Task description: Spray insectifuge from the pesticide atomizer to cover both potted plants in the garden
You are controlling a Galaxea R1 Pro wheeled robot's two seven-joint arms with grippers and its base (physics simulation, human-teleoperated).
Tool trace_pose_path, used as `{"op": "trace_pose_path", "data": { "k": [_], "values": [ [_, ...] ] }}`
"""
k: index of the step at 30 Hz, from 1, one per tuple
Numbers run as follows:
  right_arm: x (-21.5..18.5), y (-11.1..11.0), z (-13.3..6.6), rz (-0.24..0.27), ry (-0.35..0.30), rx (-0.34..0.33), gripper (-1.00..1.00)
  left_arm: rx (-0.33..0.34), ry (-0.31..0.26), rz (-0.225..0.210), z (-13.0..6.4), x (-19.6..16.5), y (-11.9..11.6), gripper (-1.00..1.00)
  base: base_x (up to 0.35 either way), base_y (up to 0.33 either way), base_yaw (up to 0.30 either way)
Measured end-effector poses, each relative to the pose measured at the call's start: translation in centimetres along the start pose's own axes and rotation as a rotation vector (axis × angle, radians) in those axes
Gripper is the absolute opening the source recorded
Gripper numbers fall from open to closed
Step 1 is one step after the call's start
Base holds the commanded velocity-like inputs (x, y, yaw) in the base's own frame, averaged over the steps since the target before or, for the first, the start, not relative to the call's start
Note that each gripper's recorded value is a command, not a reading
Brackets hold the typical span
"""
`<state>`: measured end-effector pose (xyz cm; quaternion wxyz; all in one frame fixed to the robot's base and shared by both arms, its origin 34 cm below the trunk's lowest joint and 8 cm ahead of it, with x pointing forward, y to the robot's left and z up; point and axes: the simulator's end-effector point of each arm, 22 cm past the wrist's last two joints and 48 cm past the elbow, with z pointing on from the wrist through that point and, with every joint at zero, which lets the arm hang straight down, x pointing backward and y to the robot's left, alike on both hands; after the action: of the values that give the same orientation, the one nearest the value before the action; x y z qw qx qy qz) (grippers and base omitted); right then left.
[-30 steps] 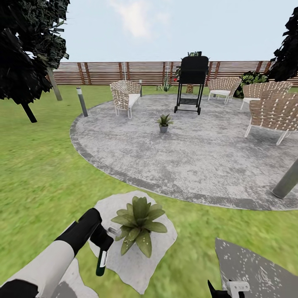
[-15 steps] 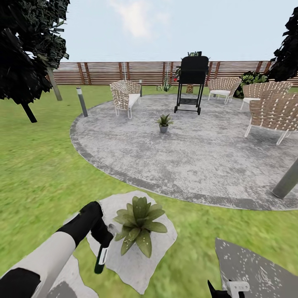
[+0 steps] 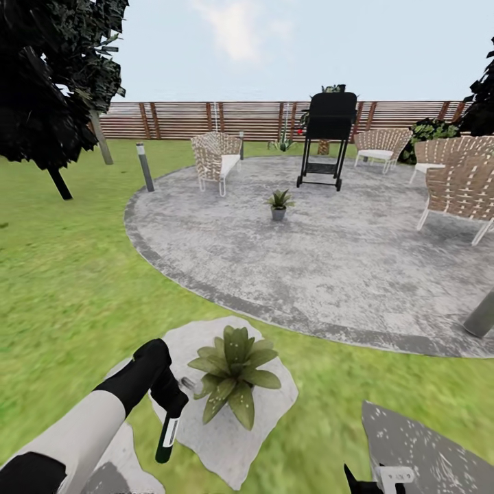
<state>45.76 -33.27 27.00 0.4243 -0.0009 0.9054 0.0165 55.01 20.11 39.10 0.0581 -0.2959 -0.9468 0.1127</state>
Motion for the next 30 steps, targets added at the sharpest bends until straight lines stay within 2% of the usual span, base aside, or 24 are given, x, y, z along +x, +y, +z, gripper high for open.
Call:
{"op": "trace_pose_path", "data": {
  "k": [4,13,17,23,30],
  "values": [
    [0.0,0.03,0.0,0.0,0.0,0.0,1.0,0.0,0.001,-0.002,0.01,0.13,0.12,-1.0,0.0,-0.256,0.275],
    [0.05,0.04,0.01,0.001,0.001,0.0,1.0,0.0,0.0,-0.009,-0.05,0.04,0.13,-1.0,-0.261,-0.101,0.272],
    [0.01,0.04,-0.01,0.001,0.0,0.0,1.0,0.003,-0.001,-0.004,-0.03,-0.11,-0.19,-1.0,0.159,-0.13,0.214],
    [0.0,0.05,-0.01,0.0,0.0,-0.001,1.0,0.002,0.003,-0.007,0.05,0.09,-0.07,-1.0,0.209,-0.179,0.029],
    [0.01,0.03,0.01,0.0,0.0,0.0,1.0,-0.009,0.007,-0.009,0.15,0.33,0.31,-1.0,-0.02,-0.269,0.207]
  ]
}}
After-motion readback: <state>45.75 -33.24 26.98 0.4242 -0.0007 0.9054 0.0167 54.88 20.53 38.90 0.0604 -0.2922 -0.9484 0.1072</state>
